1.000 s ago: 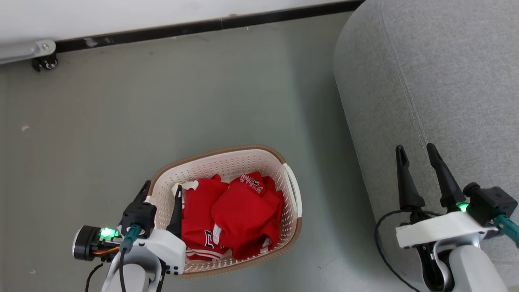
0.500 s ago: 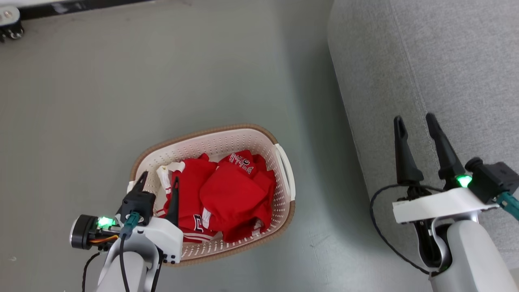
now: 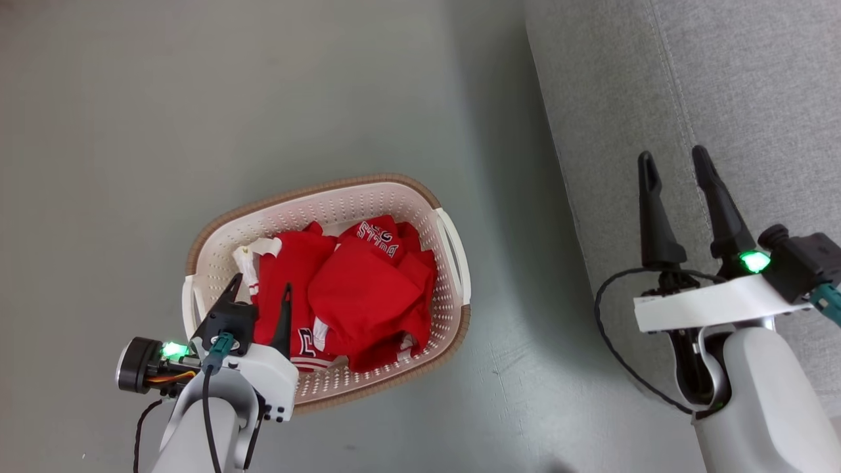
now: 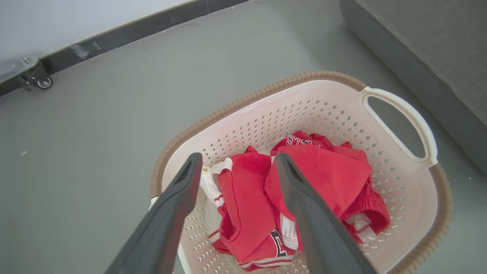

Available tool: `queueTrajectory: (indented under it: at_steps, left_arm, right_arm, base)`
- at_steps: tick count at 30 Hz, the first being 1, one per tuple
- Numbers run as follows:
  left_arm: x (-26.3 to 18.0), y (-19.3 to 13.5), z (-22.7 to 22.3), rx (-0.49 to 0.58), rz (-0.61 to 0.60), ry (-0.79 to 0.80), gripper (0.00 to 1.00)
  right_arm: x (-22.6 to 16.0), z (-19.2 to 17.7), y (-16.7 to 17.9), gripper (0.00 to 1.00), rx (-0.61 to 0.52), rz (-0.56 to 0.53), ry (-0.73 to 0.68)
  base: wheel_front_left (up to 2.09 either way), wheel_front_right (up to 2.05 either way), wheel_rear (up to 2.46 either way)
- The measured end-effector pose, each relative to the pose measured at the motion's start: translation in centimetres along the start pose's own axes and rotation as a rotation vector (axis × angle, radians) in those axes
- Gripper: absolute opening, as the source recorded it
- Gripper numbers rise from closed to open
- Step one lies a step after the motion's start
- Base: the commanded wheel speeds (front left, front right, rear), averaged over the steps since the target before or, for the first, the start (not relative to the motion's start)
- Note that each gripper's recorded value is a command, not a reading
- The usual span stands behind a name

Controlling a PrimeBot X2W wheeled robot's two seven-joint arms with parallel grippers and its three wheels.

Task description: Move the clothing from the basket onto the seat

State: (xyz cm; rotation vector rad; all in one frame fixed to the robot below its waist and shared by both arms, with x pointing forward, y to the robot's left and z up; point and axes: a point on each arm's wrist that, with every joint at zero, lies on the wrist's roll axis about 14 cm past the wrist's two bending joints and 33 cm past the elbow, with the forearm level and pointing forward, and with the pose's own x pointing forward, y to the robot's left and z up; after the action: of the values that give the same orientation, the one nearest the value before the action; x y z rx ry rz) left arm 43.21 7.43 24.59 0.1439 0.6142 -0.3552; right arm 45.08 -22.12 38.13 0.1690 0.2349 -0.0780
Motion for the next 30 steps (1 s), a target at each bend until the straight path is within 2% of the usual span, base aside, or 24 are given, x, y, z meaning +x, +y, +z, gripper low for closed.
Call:
queueTrajectory:
  at_steps: [6,30]
  left_arm:
    - [0.3,-0.8,-2.1,0.006,-0.031,0.058,1.00]
    - [2.1,-1.9,-5.7,0.045,-0.096,0.194,1.00]
  right_arm:
    - [0.4,-0.6,-0.3,1.00,-0.003,-0.006,0.013]
    - [2.8,-0.9,0.1,1.00,-0.021,0.015,-0.002]
  base:
    - [0.00,0.00,0.00]
    - [0.00,0.00,0.00]
